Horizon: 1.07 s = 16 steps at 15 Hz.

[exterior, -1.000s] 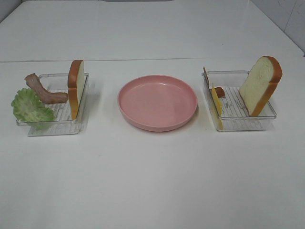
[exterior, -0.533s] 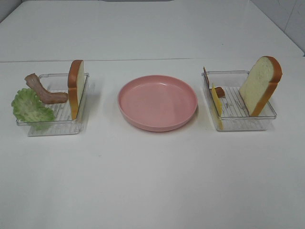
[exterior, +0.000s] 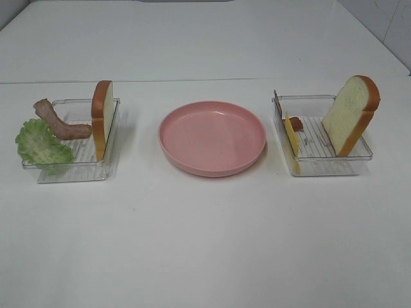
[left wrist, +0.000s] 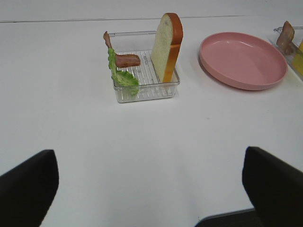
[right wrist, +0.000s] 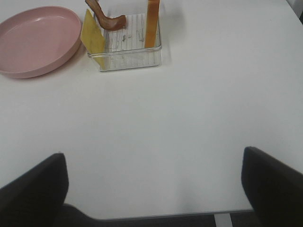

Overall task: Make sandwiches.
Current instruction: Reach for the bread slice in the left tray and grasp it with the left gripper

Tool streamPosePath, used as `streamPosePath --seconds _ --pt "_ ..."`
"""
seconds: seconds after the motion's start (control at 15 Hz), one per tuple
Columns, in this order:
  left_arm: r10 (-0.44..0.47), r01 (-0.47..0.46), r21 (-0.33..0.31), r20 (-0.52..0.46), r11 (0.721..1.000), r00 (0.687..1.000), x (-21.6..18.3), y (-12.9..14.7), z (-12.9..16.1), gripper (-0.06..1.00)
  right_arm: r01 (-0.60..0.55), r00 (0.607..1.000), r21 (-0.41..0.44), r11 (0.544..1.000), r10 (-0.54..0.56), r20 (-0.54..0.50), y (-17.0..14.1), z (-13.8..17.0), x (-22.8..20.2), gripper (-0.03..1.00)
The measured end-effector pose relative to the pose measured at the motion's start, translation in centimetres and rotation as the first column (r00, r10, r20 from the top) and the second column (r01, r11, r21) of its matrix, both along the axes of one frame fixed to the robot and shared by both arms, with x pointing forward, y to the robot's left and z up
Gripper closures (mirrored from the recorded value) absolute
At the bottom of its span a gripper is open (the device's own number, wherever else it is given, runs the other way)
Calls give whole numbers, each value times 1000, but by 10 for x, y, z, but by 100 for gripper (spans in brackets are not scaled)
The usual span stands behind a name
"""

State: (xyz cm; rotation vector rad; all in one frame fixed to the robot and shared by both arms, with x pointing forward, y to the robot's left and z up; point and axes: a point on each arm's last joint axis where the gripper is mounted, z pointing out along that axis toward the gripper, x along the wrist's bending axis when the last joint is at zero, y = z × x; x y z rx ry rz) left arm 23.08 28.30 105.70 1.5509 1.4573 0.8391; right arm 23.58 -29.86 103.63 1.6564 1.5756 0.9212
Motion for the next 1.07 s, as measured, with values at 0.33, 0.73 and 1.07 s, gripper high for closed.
streamPosePath --seconds 0.33,0.73,1.07 --pt "28 -29 -44 -25 999 999 53 5 35 -3 0 1000 0 1000 0 0 0 0 0 0" --pt "-16 -25 -134 -299 991 954 160 7 71 -3 0 1000 0 1000 0 0 0 0 0 0" --pt "-45 -31 -152 -469 988 882 266 14 75 -3 0 1000 0 1000 0 0 0 0 0 0"
